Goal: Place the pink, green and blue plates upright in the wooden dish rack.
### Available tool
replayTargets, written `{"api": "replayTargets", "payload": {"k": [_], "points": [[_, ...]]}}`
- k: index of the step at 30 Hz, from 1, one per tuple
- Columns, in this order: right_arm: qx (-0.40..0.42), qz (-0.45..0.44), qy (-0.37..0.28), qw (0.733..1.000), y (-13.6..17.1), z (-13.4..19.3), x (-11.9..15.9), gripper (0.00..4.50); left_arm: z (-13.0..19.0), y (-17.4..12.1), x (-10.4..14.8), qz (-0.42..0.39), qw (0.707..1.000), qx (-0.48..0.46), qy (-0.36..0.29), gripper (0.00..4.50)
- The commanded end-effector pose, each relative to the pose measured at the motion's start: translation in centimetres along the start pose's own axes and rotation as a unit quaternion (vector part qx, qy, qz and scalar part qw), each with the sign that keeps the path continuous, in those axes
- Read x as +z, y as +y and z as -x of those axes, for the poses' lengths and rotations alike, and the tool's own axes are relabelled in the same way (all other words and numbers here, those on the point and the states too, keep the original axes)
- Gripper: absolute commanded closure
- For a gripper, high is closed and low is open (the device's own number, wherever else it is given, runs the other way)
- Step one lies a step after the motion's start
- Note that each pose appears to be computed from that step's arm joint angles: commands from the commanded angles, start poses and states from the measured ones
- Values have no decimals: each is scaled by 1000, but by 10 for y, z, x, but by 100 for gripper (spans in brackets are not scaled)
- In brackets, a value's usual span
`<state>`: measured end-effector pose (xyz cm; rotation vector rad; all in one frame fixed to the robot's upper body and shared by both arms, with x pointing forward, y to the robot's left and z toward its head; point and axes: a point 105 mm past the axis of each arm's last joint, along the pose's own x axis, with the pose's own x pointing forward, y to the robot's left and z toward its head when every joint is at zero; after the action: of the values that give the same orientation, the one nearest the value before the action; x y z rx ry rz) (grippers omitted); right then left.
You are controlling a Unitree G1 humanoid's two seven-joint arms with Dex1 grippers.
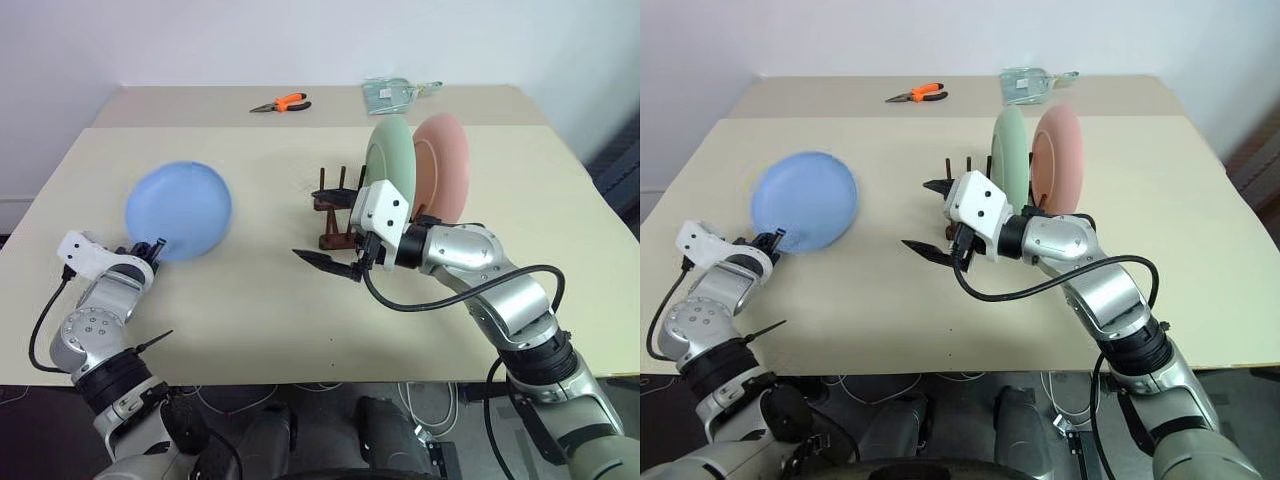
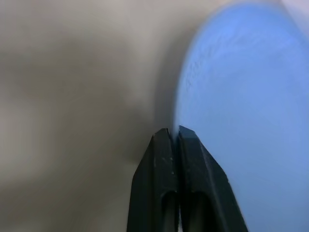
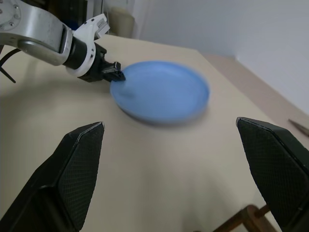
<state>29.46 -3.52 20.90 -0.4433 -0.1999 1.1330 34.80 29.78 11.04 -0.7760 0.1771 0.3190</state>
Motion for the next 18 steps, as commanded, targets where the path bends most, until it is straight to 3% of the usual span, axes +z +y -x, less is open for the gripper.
{"api": "replayTargets", "payload": {"k": [1, 7, 15, 18], "points": [[-17, 73, -15, 997, -7, 3, 20, 0, 11, -73, 17, -74, 984, -155, -52, 444], [-21, 242, 10, 970, -16, -16, 21, 0, 44, -160, 18, -151, 933, -315, -83, 444], [-50, 417, 81, 904, -48, -40, -7, 0, 78, -208, 21, -182, 896, -397, -85, 444], [-68, 441, 93, 890, -58, -40, -10, 83, 84, -211, 24, -183, 892, -406, -84, 450]]}}
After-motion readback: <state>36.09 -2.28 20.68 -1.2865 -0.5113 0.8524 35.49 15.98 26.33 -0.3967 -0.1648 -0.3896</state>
